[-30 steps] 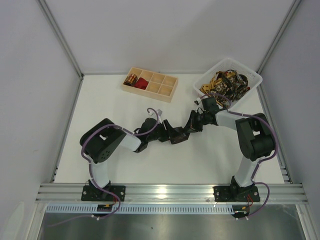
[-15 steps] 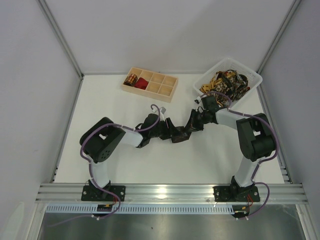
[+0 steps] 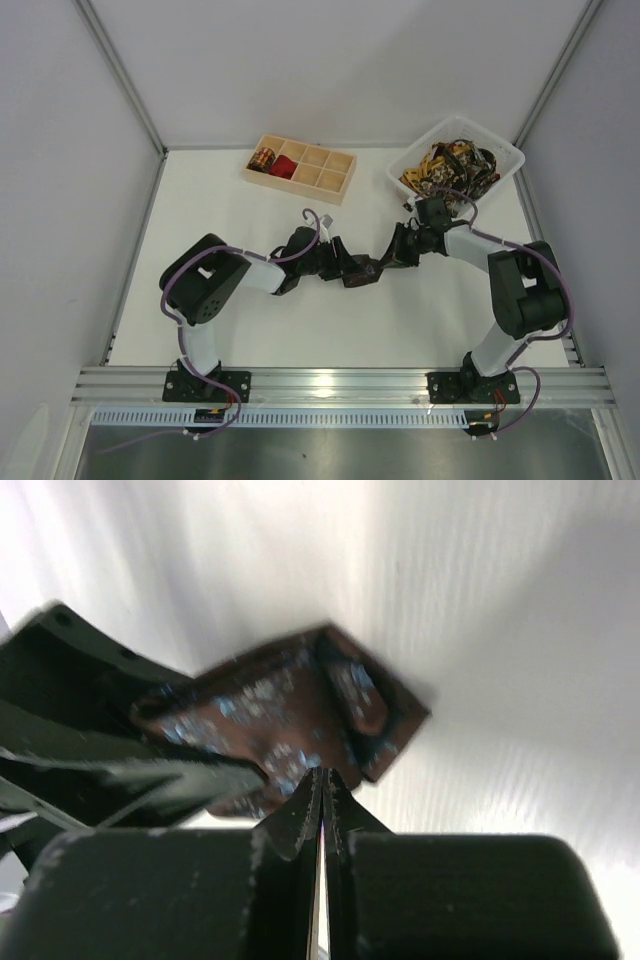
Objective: Roll the ties
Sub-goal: Place the rolled tie into the container
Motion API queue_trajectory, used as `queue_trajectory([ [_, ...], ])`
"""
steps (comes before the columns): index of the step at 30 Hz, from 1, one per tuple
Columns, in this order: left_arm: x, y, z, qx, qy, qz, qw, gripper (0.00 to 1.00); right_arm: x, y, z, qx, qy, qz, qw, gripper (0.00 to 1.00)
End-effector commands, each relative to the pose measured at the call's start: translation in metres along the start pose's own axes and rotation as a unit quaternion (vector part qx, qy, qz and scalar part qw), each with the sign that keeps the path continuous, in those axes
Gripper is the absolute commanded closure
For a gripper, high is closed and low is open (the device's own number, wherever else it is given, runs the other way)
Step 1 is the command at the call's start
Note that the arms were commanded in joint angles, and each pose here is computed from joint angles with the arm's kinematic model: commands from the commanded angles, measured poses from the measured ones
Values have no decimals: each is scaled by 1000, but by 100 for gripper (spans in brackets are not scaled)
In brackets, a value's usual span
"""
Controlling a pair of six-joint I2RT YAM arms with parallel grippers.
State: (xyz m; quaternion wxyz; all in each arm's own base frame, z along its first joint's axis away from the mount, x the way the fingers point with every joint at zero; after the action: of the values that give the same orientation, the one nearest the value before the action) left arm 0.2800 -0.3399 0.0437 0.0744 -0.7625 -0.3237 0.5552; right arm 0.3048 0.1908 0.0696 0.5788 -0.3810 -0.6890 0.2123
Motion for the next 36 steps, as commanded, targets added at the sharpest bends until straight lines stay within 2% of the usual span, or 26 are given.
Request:
queue_trajectory([
  [1,17,1,10,25,0,-25,999,55,4,-12,10,-21,-3,2,1000,98],
  [6,16,1,9,25,-2,-22,999,53,-8,-3,15,-33,-4,19,999,98],
  [10,16,0,10,29,-3,-23,999,51,-3,2,17,-7,-3,3,1000,99],
  [12,16,0,10,29,-4,-22,999,51,3,-1,21,-13,4,-5,1000,99],
  [13,16,0,10,28,-5,-22,999,50,2,1,34,-6,4,-3,1000,99],
  [15,15,0,9,27,-6,-19,999,49,4,-2,34,-40,-2,6,999,99],
  [16,15,0,9,27,-7,-18,999,49,-3,1,46,-36,3,13,999,99],
  [22,13,0,9,29,-11,-13,999,48,16,6,53,-101,4,-26,995,100],
  [24,11,-1,9,28,-11,-9,999,48,10,11,62,-110,24,-28,993,100],
  [25,12,-1,10,29,-13,-10,999,48,16,11,55,-137,18,-44,989,100],
  [28,14,-2,12,28,-16,-9,999,48,13,14,55,-166,23,-48,985,100],
  [36,13,-1,14,30,-27,-2,999,46,12,28,61,-199,22,-43,979,100],
])
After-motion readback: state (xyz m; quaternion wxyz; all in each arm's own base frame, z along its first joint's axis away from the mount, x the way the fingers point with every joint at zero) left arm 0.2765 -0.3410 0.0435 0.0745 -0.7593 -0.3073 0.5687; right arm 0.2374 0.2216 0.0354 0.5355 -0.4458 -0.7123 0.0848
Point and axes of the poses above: each gripper's point midway between its finger pads, its own y axis out along the fingers, its own x axis along the line the jaws close on, z = x × y, the point moved 2 cm from there along -y, back along the fingers, and after that the axes turned 2 degrees about -y, right-handed, at the moved point
